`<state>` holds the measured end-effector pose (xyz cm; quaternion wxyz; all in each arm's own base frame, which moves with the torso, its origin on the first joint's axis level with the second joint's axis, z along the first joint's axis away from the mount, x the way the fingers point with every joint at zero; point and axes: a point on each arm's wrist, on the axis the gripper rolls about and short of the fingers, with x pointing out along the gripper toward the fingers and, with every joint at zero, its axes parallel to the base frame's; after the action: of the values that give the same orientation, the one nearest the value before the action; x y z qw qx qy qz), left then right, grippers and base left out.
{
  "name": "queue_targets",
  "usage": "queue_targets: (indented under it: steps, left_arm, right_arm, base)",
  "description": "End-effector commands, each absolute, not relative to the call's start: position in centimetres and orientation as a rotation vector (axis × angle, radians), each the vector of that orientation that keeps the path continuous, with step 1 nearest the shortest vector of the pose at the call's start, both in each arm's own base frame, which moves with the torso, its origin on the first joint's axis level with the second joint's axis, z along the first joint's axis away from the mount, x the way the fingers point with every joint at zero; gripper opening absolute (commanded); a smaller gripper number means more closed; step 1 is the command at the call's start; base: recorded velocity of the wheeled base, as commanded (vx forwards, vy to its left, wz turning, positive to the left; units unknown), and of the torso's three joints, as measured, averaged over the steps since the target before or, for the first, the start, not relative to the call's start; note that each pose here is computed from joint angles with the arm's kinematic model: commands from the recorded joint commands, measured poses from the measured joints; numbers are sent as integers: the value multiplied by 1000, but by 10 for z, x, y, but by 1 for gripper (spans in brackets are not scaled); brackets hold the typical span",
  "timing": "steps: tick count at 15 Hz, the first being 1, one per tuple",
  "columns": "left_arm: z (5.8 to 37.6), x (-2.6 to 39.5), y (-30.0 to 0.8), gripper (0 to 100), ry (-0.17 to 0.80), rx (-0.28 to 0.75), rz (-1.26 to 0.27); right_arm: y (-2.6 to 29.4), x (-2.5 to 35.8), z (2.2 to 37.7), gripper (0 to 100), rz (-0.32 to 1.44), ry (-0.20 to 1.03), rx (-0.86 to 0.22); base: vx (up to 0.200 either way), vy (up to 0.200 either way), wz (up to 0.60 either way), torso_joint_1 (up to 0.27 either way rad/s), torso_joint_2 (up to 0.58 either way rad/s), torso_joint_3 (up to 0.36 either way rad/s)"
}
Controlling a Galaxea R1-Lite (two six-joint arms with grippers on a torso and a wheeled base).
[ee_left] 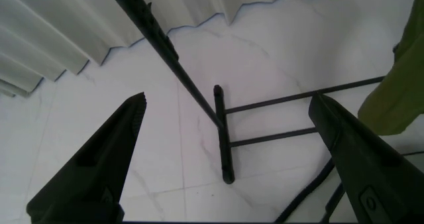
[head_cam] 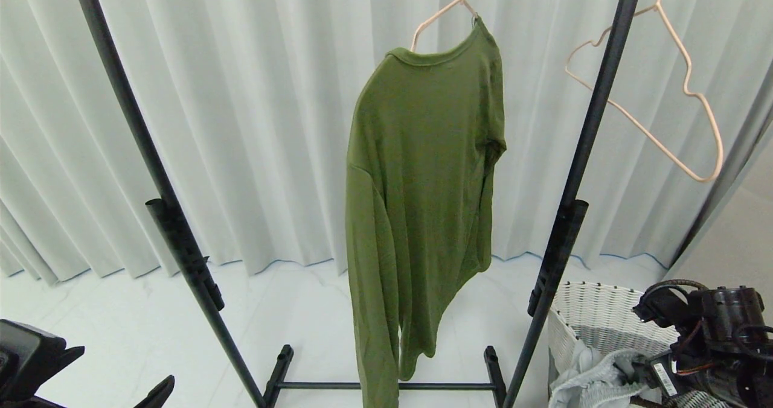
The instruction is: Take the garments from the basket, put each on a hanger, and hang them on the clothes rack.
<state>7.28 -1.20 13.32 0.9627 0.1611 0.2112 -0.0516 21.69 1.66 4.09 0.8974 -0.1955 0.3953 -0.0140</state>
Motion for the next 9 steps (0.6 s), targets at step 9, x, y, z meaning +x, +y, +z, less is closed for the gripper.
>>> queue_targets:
  steps: [9]
  left_arm:
    - [122, 63, -10, 100, 432, 380, -116]
  right_arm:
    - [27, 203, 110, 0, -44, 542, -451]
  base:
    - [0, 0, 0, 0, 0, 0]
